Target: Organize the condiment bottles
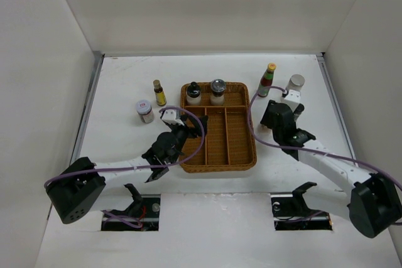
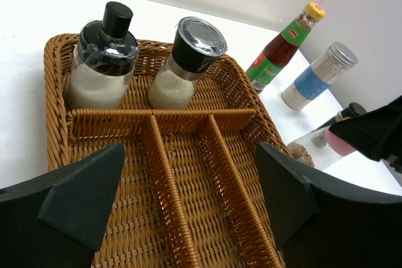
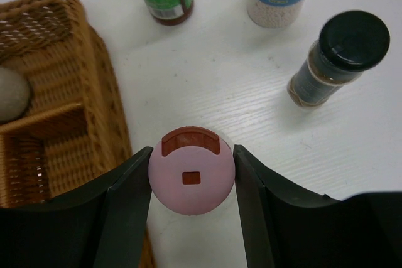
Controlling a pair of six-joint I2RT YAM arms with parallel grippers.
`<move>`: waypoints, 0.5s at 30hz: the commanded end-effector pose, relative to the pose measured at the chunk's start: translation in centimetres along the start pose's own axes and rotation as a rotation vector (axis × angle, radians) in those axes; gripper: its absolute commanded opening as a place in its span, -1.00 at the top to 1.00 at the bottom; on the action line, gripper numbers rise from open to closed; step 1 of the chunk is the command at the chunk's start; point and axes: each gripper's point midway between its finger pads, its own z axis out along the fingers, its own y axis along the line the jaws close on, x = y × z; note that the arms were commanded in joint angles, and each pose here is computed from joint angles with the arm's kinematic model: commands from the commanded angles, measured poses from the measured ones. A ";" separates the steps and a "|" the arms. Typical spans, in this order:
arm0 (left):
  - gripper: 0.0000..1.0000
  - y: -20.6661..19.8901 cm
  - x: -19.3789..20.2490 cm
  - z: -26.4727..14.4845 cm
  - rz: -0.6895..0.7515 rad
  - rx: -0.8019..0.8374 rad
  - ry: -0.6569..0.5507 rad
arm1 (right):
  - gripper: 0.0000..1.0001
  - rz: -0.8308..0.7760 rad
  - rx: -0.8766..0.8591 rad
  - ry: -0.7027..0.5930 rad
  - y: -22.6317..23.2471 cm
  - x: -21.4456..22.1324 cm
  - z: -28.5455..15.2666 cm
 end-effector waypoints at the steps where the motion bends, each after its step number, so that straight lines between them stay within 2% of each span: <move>1: -0.70 -0.4 -1.6 0.0 -0.046 0.025 -0.059 | 0.08 0.085 -0.125 -0.200 4.0 -7.9 -2.9; 4: -0.70 0.1 -2.1 -0.2 -0.054 0.015 -0.074 | 0.08 0.096 -0.208 -0.260 6.7 -11.5 -4.5; 8: -0.70 1.4 -2.4 0.0 -0.058 -0.027 -0.089 | 0.08 0.084 -0.332 -0.271 12.2 -14.3 -3.3; 15: -0.70 3.8 -3.1 -0.4 -0.081 -0.089 -0.117 | 0.08 0.030 -0.364 -0.223 18.0 -13.7 3.0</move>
